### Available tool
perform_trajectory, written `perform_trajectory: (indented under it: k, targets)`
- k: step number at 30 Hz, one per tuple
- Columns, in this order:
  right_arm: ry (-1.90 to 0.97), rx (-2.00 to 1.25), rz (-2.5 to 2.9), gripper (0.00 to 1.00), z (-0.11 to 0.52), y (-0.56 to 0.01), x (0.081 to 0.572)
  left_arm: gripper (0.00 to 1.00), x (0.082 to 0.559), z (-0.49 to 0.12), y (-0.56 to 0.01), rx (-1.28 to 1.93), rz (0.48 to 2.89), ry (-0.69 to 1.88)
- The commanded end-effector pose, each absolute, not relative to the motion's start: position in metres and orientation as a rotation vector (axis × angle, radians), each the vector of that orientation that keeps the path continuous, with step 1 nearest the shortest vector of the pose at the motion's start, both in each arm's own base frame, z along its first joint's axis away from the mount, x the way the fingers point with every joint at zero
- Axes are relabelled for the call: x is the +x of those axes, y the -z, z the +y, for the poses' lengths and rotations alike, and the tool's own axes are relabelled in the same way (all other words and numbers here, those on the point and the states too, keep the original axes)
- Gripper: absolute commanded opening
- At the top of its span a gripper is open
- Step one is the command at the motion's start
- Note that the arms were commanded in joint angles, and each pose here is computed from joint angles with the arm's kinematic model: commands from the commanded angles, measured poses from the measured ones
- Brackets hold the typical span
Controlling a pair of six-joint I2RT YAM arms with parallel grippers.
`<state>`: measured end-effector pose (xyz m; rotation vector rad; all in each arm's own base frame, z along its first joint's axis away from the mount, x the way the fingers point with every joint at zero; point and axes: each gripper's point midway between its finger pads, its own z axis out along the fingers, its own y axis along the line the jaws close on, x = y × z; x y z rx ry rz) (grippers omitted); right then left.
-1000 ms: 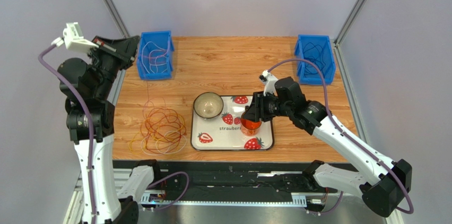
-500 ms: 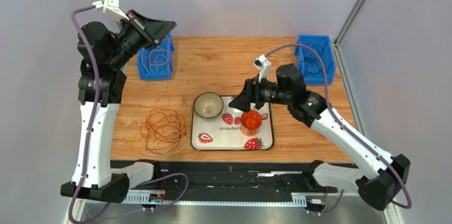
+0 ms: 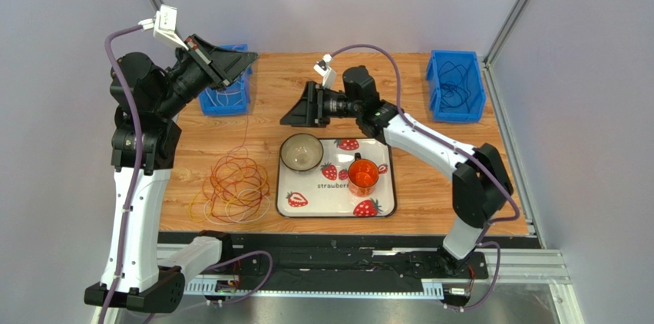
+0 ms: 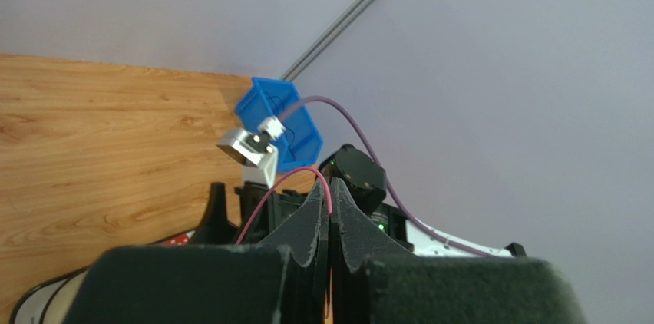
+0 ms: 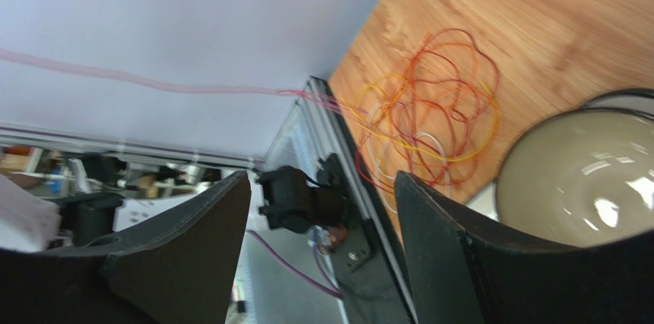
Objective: Untangle the cables
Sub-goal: Pick up the cable from the cable.
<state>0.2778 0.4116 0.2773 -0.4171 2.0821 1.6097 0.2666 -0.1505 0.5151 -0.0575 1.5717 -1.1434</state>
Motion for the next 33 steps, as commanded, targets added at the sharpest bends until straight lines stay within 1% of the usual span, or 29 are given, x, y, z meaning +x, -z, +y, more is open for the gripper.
perform_trajectory:
  k: [1, 3, 7, 11, 12, 13, 15, 18, 25, 28, 33]
  targets:
    - [-1.932, -0.376, 1.895, 0.72, 0.443, -0.347, 0.278, 0.0, 0.251, -0.157, -0.524, 0.001, 1.528, 1.191]
    - [-2.009, -0.351, 1.892, 0.72, 0.453, -0.348, 0.281, 0.0, 0.25, -0.158, -0.523, 0.008, 1.529, 1.203]
    - [-2.187, -0.394, 1.76, 0.67, 0.468, -0.369, 0.264, 0.0, 0.249, -0.159, -0.525, 0.022, 1.521, 1.208]
    - [-2.206, -0.494, 1.671, 0.66, 0.472, -0.365, 0.246, 0.0, 0.25, -0.154, -0.532, -0.032, 1.52, 1.193]
    - [-2.142, -0.568, 1.612, 0.66, 0.471, -0.363, 0.244, 0.0, 0.251, -0.154, -0.533, -0.058, 1.523, 1.205]
    - [-2.106, -0.58, 1.641, 0.67, 0.471, -0.347, 0.241, 0.0, 0.253, -0.154, -0.534, -0.074, 1.526, 1.215]
    - [-2.008, -0.648, 1.583, 0.68, 0.469, -0.337, 0.241, 0.0, 0.252, -0.153, -0.539, -0.123, 1.522, 1.253]
    - [-1.926, -0.692, 1.522, 0.68, 0.464, -0.336, 0.233, 0.0, 0.251, -0.153, -0.545, -0.176, 1.507, 1.298]
    - [-1.583, -0.793, 1.449, 0.68, 0.473, -0.336, 0.23, 0.0, 0.245, -0.156, -0.554, -0.183, 1.493, 1.355]
    - [-1.522, -0.795, 1.419, 0.68, 0.479, -0.341, 0.229, 0.0, 0.242, -0.157, -0.555, -0.181, 1.496, 1.371]
    - [-1.511, -0.822, 1.415, 0.67, 0.493, -0.337, 0.225, 0.0, 0.241, -0.159, -0.557, -0.172, 1.493, 1.386]
